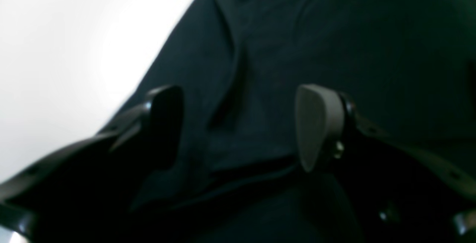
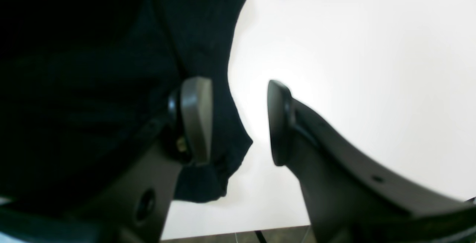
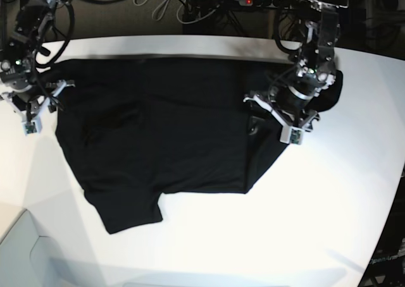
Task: Layout the t-shirt on the table in an organized manner, then fold the t-shirt properly
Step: 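Grasp the shirt's side edge with the left gripper and tug it outward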
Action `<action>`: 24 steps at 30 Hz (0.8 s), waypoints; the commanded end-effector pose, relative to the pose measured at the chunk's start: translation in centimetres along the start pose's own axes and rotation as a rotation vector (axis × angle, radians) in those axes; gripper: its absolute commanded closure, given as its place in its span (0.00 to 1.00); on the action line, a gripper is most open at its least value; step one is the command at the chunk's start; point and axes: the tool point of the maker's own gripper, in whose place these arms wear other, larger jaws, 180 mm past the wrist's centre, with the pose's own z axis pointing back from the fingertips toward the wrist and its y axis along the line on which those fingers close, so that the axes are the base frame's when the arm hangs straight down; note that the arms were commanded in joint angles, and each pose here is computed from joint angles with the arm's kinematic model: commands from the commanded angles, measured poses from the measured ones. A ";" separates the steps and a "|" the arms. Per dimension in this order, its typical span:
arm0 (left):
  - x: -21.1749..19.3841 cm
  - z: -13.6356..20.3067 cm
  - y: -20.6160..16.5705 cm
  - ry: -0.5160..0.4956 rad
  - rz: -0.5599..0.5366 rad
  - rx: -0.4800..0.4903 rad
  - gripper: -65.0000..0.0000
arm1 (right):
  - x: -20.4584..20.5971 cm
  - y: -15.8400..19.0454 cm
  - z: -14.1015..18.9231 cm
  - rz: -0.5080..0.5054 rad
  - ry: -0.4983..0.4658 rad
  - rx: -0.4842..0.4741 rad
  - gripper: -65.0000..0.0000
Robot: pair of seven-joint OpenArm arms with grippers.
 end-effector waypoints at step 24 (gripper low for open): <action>-1.0 -0.6 0.7 0.015 0.026 0.006 0.62 | 1.2 -0.8 0.4 0.000 -0.041 -0.021 0.61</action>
